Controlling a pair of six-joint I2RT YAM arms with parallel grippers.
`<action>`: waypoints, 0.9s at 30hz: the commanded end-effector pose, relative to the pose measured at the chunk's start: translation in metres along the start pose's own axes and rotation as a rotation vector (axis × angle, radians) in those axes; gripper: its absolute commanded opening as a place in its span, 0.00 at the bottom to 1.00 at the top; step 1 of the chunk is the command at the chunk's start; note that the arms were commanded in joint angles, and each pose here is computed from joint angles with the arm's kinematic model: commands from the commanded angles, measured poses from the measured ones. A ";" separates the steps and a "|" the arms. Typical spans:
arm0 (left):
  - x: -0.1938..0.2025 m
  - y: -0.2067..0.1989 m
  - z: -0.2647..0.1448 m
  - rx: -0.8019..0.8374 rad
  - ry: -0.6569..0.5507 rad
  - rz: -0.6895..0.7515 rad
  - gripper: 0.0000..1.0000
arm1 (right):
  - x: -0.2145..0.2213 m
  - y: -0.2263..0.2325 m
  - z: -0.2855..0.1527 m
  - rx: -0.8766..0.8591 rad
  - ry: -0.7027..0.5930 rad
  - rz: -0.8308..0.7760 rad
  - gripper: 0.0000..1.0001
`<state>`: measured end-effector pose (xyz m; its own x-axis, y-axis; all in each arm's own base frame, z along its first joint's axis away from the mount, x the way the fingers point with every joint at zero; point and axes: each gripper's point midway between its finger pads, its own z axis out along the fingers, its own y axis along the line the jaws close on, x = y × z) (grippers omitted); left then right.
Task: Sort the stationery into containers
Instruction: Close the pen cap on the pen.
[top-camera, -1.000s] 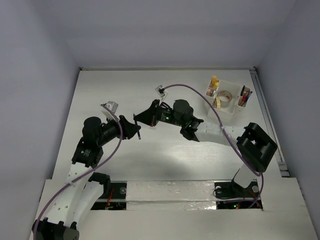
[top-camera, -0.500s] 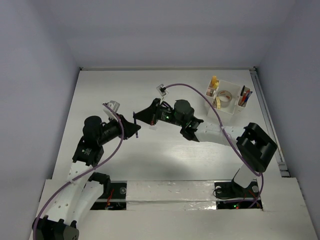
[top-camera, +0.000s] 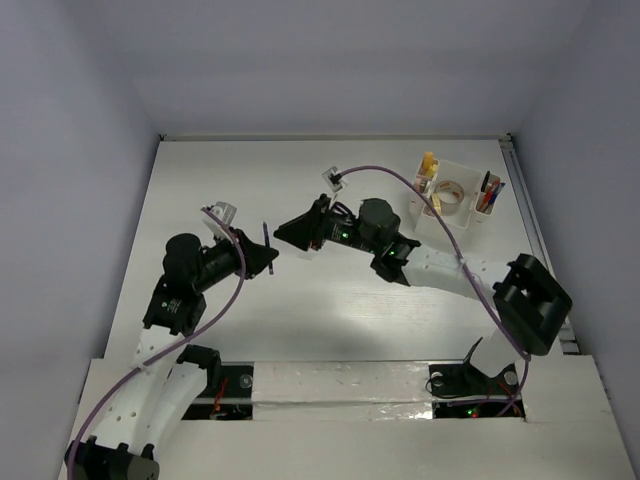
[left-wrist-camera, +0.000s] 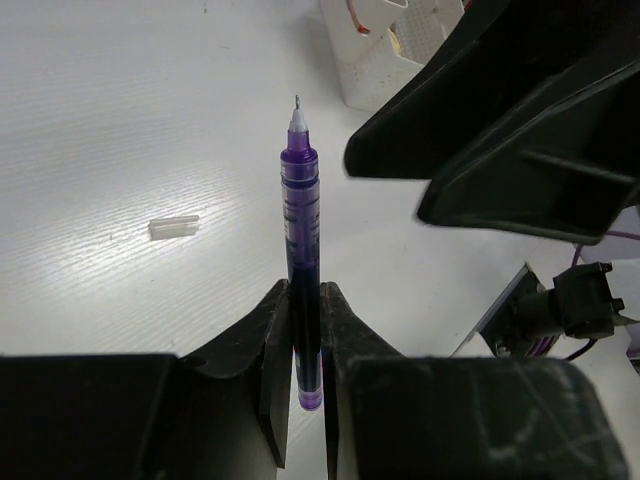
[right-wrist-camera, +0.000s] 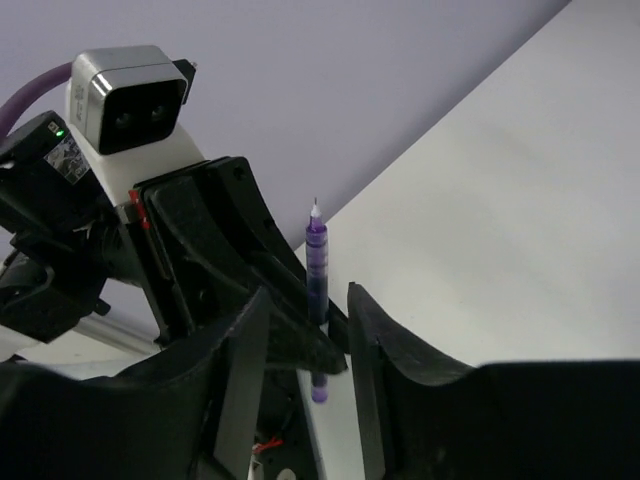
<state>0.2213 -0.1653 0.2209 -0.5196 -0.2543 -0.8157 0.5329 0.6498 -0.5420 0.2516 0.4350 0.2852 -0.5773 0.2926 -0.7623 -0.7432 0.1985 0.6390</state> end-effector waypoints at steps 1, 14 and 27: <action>-0.022 -0.006 -0.005 -0.006 -0.066 0.051 0.00 | -0.021 -0.003 -0.023 0.041 -0.023 -0.073 0.44; -0.042 -0.008 -0.024 -0.048 -0.173 0.092 0.00 | 0.019 -0.145 -0.061 0.575 0.274 -0.161 0.00; -0.050 -0.015 -0.033 -0.105 -0.208 0.127 0.00 | 0.052 -0.208 -0.044 0.583 0.777 -0.467 0.84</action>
<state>0.2136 -0.1455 0.2456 -0.3937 -0.2897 -0.8724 0.5065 0.7236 -0.4689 0.3692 0.3738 0.1116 -0.5588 -0.4029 -0.7249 -0.7104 0.6836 0.1676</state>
